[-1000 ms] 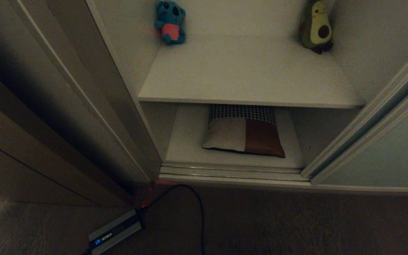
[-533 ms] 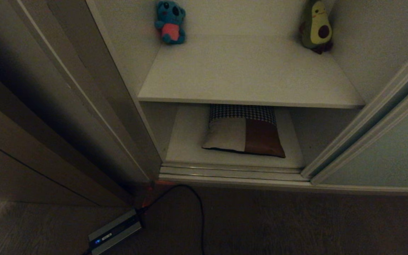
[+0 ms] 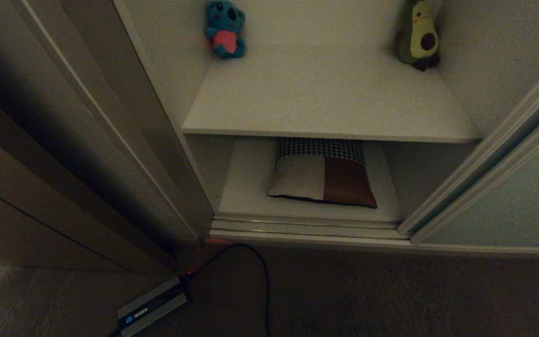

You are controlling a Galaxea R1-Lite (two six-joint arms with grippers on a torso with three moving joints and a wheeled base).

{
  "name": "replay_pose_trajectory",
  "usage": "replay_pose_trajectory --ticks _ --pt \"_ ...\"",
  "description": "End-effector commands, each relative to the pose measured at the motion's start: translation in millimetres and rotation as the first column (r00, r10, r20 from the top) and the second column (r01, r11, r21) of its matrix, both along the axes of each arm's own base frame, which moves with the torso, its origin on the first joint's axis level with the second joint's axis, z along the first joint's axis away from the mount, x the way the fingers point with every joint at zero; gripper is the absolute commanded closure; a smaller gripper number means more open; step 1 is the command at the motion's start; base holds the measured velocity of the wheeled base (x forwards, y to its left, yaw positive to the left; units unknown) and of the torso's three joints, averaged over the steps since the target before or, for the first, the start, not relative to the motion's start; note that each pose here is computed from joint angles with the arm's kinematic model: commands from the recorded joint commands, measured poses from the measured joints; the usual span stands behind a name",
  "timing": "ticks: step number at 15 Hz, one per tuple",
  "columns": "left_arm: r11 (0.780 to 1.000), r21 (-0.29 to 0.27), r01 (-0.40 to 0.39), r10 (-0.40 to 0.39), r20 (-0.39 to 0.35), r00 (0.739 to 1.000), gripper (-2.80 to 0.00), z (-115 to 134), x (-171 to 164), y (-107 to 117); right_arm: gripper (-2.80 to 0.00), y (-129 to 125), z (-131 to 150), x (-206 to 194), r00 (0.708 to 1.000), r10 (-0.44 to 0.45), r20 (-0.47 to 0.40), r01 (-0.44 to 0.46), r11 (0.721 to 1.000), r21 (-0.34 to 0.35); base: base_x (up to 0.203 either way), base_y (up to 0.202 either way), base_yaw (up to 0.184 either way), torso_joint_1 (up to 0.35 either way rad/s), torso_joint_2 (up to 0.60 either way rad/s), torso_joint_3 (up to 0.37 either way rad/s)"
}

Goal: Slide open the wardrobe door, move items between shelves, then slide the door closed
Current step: Place the pillow on the higher shelf

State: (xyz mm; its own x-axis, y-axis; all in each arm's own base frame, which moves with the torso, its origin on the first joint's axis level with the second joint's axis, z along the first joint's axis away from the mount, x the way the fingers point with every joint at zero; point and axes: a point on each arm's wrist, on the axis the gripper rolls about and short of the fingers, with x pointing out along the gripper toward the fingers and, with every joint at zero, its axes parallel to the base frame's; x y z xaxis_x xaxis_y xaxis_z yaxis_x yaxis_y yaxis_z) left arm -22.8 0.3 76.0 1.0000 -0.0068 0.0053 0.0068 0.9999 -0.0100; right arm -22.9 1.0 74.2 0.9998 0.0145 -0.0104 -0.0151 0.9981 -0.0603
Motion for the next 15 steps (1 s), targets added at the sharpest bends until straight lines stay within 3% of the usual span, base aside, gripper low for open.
replay_pose_trajectory --ticks 1,15 --pt "1.0 -0.001 0.0 0.0 0.0 1.0 0.0 0.1 0.0 0.0 0.0 0.0 -0.8 0.4 1.0 0.001 -0.005 -0.001 1.0 -0.002 0.0 0.0 0.0 0.005 0.0 -0.093" --pt "1.0 -0.001 -0.001 0.001 -0.001 1.0 0.0 0.2 -0.1 0.0 0.0 0.0 -0.8 0.4 1.0 0.001 -0.005 -0.001 1.0 -0.001 0.0 0.0 0.0 0.003 0.0 -0.189"
